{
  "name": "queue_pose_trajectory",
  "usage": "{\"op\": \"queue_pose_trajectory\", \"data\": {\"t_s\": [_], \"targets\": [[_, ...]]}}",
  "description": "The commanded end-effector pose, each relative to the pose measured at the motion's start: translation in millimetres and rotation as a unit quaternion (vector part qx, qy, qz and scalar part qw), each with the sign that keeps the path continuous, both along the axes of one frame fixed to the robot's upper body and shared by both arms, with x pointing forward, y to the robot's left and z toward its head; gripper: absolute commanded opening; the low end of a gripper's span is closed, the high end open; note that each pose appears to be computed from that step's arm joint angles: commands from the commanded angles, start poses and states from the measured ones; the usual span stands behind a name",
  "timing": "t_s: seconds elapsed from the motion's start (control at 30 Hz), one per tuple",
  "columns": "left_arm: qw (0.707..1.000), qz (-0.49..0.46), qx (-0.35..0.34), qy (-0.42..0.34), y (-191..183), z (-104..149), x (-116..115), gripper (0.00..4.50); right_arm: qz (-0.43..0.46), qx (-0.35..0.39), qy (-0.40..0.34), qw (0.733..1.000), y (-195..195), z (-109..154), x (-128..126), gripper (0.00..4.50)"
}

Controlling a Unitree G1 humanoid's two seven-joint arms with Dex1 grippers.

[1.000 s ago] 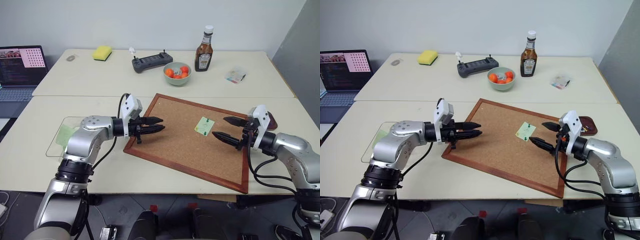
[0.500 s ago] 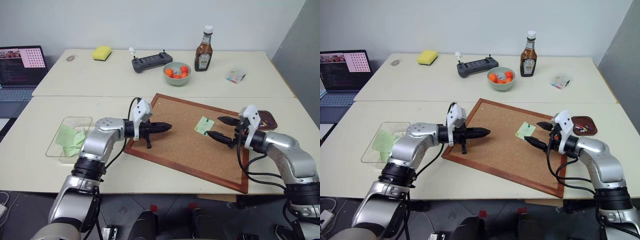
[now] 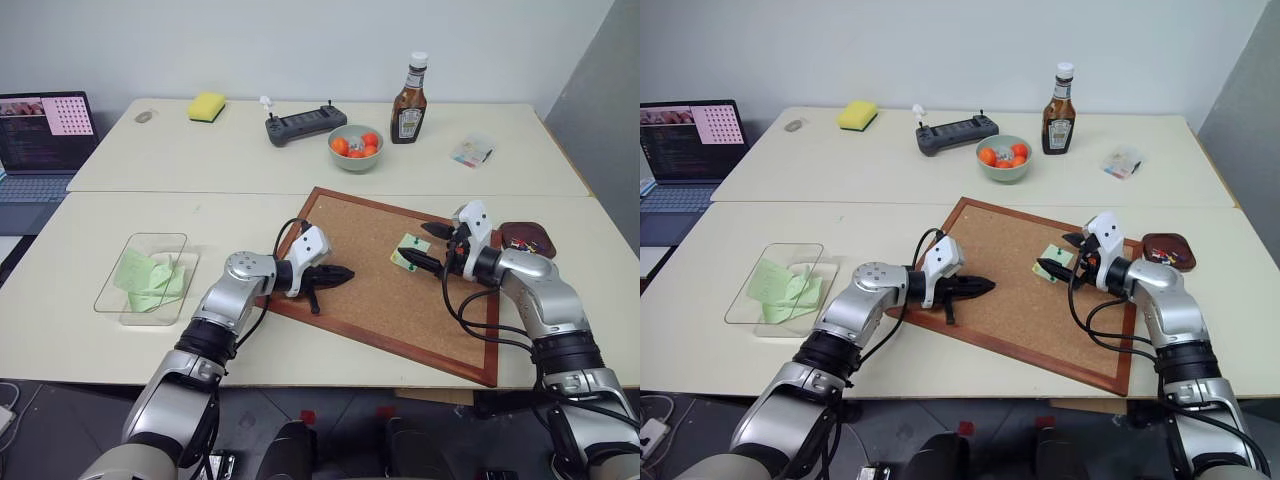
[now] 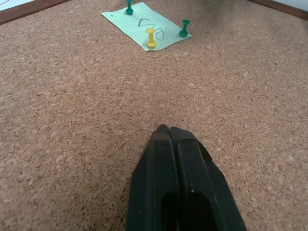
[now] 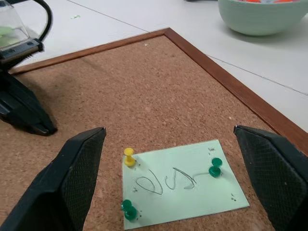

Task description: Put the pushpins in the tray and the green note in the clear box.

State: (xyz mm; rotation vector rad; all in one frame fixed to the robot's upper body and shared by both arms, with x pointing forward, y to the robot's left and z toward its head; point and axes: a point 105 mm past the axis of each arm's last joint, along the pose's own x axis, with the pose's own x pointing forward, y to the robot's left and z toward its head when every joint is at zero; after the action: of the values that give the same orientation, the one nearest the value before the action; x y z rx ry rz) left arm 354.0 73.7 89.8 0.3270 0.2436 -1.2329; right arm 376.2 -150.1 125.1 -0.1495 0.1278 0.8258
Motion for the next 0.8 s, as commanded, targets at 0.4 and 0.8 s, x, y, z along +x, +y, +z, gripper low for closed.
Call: {"op": "queue_pose_trajectory", "data": {"t_s": [0.4,0.8], "targets": [[1.0,-0.002,0.022,0.006,-1.2,-7.9,-3.1,0.0,0.0,-0.007,-0.017,1.0,-1.3,-1.7,20.5,2.94],[1.0,-0.001,0.019,0.003,-2.8,-2.3,-1.0,0.0,-0.013,-0.013,-0.024,1.0,-5.2,-2.3,29.0,0.6]]}}
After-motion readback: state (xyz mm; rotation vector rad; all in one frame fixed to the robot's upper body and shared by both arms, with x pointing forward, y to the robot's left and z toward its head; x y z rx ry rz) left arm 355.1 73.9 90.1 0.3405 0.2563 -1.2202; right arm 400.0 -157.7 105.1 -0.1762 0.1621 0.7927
